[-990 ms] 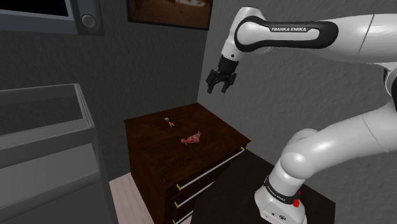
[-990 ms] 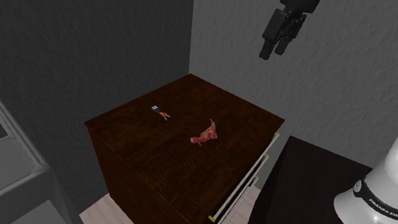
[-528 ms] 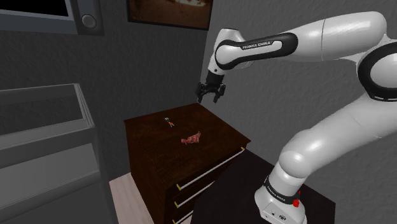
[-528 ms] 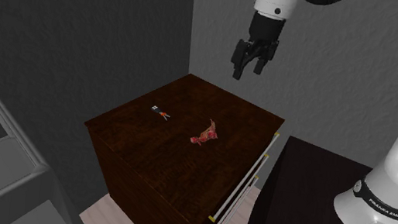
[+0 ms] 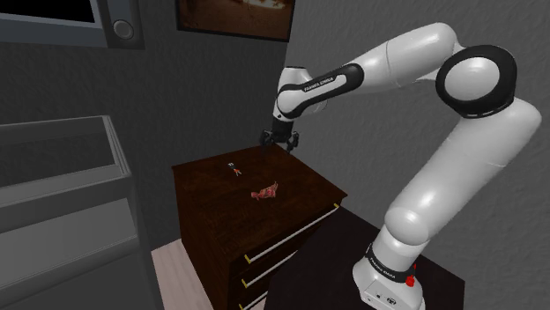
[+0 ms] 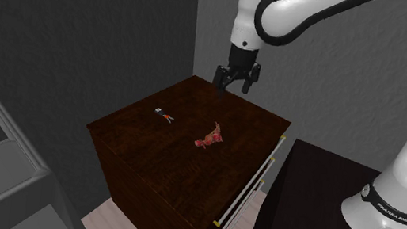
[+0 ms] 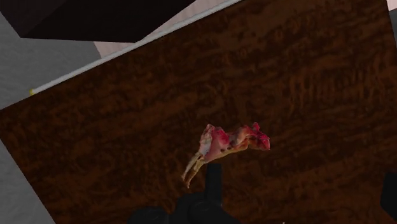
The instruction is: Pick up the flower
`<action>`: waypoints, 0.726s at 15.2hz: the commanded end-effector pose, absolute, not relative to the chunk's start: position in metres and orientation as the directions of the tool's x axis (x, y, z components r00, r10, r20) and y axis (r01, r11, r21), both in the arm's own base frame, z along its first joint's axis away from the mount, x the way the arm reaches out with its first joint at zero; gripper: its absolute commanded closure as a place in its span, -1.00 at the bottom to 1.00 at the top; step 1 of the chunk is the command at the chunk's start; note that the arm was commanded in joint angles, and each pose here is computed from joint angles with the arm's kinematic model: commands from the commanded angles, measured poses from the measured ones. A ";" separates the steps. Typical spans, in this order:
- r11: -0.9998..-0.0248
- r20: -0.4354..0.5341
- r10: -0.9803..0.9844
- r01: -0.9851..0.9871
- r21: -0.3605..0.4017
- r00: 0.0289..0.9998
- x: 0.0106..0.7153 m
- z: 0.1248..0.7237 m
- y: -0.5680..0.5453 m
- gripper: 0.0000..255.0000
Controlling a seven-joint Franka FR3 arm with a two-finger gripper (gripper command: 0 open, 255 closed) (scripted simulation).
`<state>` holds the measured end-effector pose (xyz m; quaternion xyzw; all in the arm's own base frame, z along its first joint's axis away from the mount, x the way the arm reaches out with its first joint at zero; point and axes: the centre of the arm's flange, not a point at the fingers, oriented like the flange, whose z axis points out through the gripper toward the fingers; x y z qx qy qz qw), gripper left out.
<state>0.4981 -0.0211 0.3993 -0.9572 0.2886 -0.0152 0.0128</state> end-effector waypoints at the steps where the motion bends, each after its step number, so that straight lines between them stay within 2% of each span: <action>1: -0.805 0.012 -0.594 -0.593 -0.018 0.805 0.513 0.373 -0.028 -1.00; 11: -0.640 -0.028 -0.768 -0.766 0.063 0.640 0.568 0.256 -0.068 -1.00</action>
